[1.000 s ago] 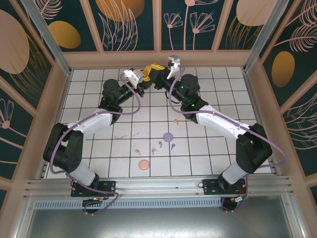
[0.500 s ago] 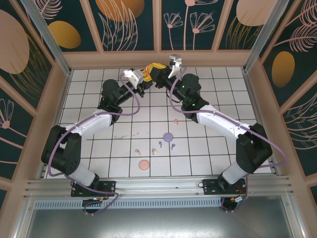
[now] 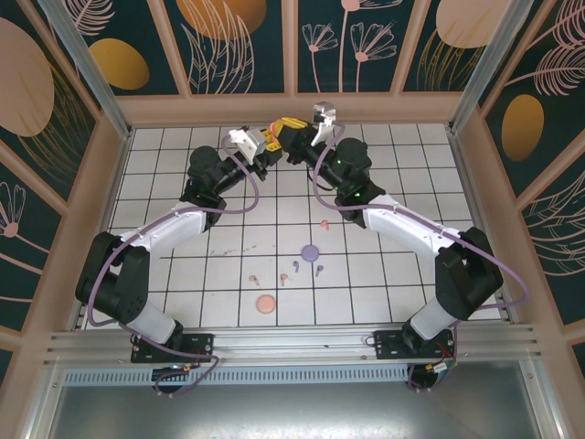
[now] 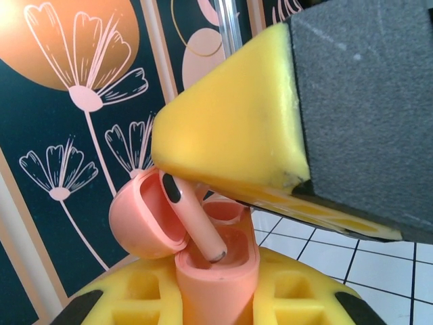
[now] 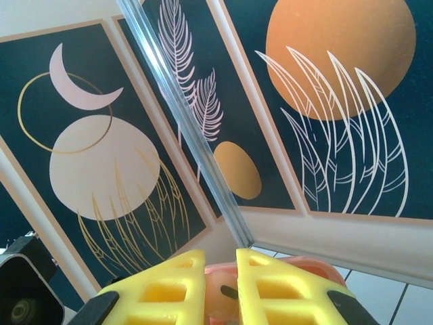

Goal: Insert wireless bluetooth earbuds into charging case

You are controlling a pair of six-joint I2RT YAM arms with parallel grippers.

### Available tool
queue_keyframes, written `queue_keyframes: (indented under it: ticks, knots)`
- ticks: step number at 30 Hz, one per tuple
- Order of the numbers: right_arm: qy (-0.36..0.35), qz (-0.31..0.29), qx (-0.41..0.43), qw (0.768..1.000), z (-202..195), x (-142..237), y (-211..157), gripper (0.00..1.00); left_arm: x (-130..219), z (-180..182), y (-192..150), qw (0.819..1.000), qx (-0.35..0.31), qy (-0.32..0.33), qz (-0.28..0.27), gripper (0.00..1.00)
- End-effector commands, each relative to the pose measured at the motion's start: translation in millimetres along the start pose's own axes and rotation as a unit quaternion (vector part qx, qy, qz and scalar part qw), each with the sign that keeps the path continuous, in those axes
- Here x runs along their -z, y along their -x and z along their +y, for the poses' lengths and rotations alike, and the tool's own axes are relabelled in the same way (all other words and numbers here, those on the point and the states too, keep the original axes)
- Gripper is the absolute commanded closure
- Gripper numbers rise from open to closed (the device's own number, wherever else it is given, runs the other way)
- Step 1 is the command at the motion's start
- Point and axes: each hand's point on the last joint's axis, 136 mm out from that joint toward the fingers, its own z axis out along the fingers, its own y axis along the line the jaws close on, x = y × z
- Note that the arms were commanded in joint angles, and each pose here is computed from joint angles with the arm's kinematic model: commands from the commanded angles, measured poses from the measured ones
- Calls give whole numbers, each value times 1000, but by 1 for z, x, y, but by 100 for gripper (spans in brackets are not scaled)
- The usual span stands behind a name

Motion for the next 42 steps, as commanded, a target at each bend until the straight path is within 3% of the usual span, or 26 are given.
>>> queue_keyframes:
  ticks: [1, 22, 33, 42]
  knots:
    - [-6, 0, 6, 1000, -6, 6, -4, 85, 2, -7, 50, 998, -27, -11, -62, 100]
    - [-25, 34, 64, 997, -9, 5, -35, 85, 3, -7, 65, 996, -16, -16, -82, 100]
    - [-45, 24, 44, 998, -9, 3, -19, 59, 1, -7, 56, 997, -8, -16, -74, 100]
    - [-61, -2, -9, 998, -2, 6, 30, 32, 6, -5, 44, 997, 5, 1, -83, 100]
